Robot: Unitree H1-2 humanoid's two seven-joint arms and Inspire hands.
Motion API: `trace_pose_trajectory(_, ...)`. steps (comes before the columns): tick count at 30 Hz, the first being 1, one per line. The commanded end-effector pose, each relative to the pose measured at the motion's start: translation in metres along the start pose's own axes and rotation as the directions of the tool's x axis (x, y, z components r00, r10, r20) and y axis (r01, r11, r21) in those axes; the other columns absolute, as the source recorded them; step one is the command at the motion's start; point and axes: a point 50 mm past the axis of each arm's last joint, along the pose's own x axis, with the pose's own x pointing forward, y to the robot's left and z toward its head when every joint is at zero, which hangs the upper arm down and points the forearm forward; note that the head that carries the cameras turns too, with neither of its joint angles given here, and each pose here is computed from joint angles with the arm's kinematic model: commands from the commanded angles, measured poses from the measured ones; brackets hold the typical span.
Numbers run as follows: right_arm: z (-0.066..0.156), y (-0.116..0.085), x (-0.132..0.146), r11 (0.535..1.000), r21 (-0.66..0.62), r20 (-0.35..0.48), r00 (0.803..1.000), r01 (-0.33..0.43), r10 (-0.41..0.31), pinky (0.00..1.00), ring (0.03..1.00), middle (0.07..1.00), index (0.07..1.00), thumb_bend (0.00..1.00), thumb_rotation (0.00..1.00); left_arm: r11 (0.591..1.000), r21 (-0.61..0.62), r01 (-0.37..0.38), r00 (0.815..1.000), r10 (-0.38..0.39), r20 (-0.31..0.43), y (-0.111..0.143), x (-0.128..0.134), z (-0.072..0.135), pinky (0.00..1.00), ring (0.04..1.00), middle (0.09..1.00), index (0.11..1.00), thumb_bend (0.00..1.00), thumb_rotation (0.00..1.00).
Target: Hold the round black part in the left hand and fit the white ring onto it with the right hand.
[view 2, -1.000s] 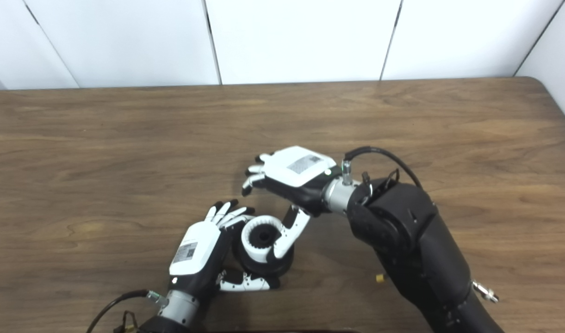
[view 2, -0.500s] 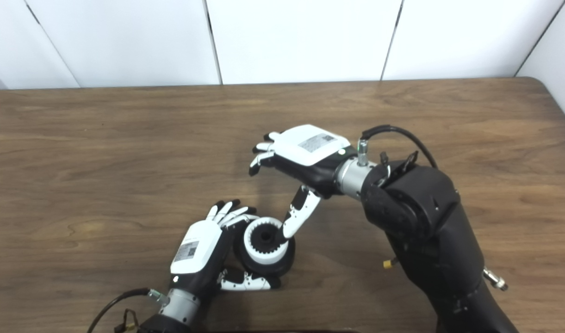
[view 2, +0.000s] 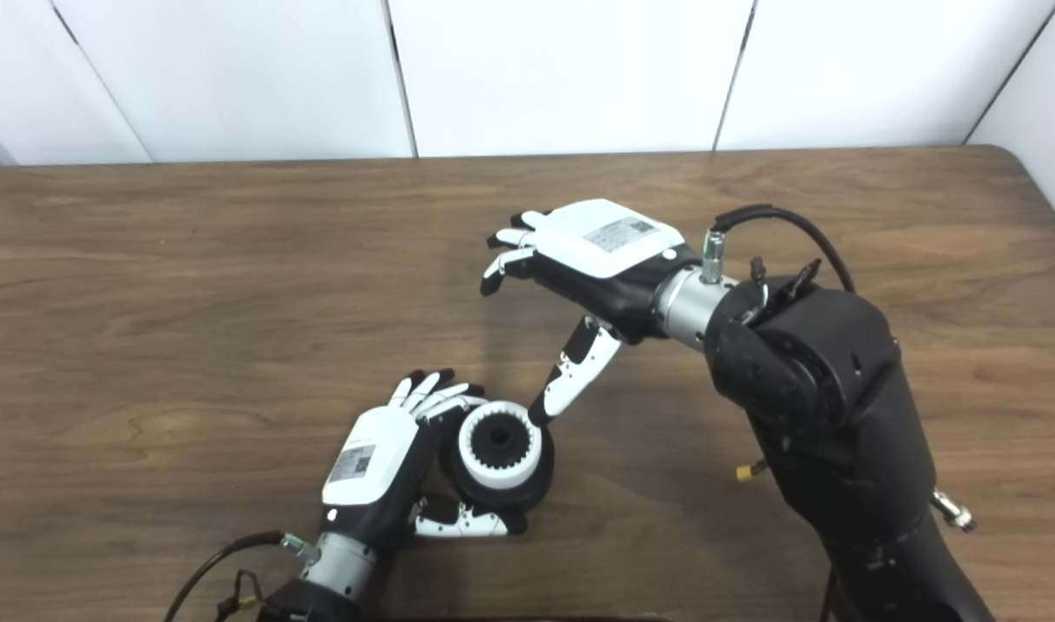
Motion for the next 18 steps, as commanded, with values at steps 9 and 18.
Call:
trace_pose_trajectory(9, -0.001, -0.017, 0.004, 0.995, -0.001, -0.004, 0.995, 0.096, -0.096, 1.00, 1.000, 0.949, 0.789, 1.00, 0.50, 0.994, 0.107, 0.012, 0.994, 0.000, -0.112, 0.001, 0.014, -0.016, 1.00, 0.916, 0.852, 0.821, 0.84, 0.41)
trace_pose_trajectory(18, 0.000, -0.018, 0.009, 0.992, 0.011, 0.000, 0.992, 0.123, -0.123, 1.00, 1.000, 0.940, 0.777, 0.95, 0.50, 0.988, 0.141, 0.067, 0.985, -0.043, -0.166, 0.010, 0.020, -0.020, 1.00, 0.951, 0.917, 0.937, 0.97, 0.57)
